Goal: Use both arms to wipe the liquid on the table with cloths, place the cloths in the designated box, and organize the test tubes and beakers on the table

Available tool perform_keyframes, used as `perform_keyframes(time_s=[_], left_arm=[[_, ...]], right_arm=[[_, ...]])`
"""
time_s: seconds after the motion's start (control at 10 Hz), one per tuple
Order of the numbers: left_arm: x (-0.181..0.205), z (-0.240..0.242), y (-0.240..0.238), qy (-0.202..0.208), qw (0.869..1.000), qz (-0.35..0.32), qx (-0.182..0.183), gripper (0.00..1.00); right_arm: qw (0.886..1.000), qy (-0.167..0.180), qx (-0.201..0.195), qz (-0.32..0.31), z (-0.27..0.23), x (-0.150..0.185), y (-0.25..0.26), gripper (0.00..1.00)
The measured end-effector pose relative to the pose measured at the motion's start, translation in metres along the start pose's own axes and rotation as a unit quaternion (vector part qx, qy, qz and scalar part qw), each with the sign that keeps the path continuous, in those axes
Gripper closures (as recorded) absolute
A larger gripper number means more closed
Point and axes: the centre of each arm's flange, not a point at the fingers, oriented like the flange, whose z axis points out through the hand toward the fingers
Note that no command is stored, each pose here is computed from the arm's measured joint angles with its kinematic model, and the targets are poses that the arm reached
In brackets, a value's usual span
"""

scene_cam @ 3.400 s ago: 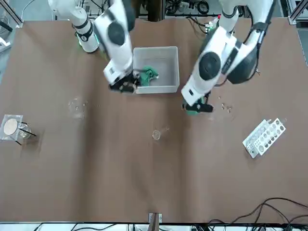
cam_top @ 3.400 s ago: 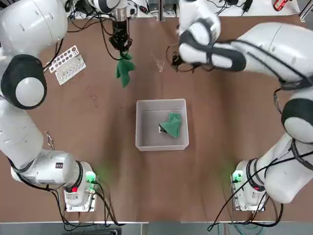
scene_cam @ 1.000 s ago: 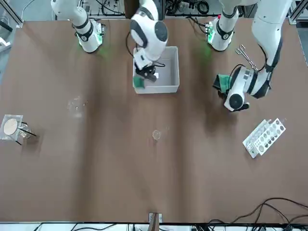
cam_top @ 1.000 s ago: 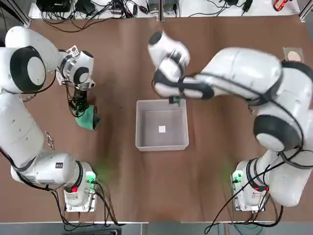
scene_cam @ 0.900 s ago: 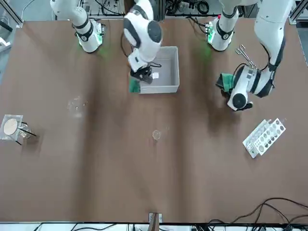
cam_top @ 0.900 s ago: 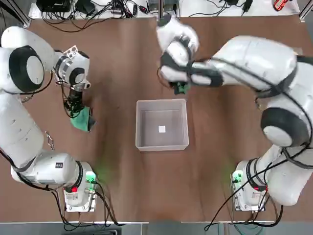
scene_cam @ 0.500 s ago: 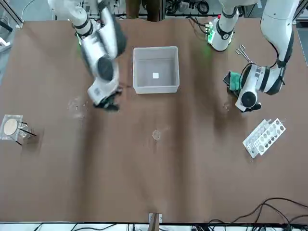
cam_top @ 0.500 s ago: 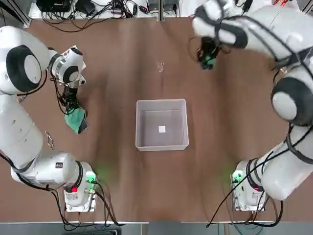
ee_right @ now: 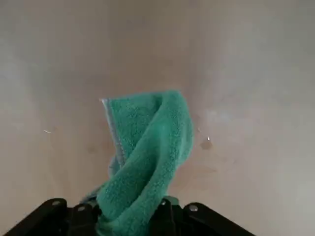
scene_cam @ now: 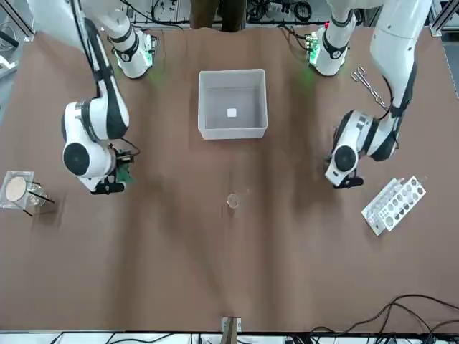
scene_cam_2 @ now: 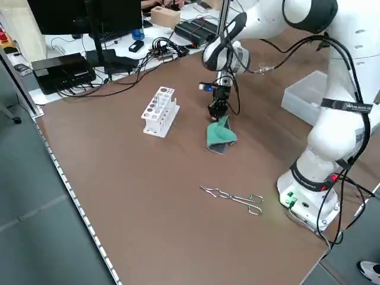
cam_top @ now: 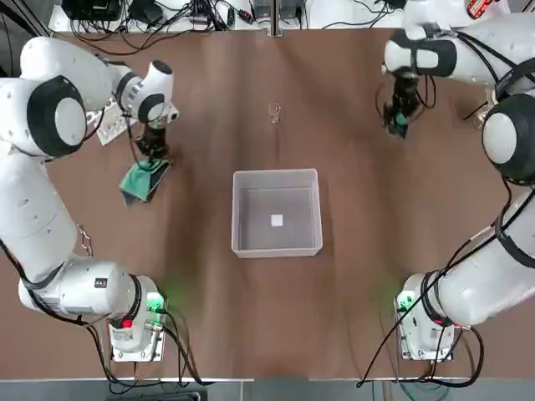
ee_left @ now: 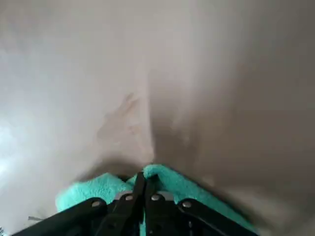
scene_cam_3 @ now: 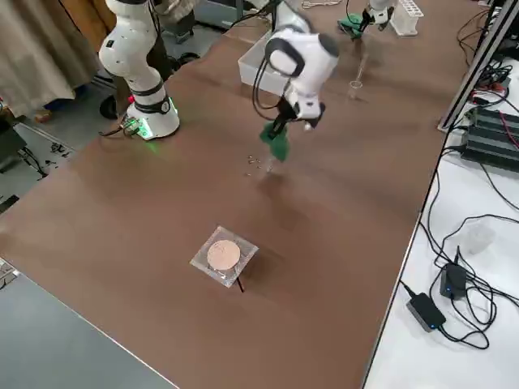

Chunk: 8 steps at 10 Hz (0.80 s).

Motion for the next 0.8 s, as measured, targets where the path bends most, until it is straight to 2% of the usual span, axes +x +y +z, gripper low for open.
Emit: perform_keyframes(time_s=[0.2,0.4,0.6,0.8], left_arm=[[0.021,-0.051,0.047,0.031,0.997,-0.033,-0.056,0.97],[0.020,-0.088,0.090,0.051,0.993,-0.069,-0.084,0.97],[0.020,-0.090,0.102,0.049,0.991,-0.089,-0.086,0.97],[0.039,-0.061,0.069,0.027,0.990,-0.123,-0.067,0.97]], right_arm=[[1.000,-0.012,0.006,-0.004,0.036,-0.010,0.012,0.87],[1.000,-0.002,0.016,-0.017,0.077,-0.021,0.033,0.87],[1.000,-0.006,0.025,-0.018,0.118,-0.039,0.042,0.87],[0.999,0.011,0.025,-0.018,0.127,-0.045,0.041,0.87]])
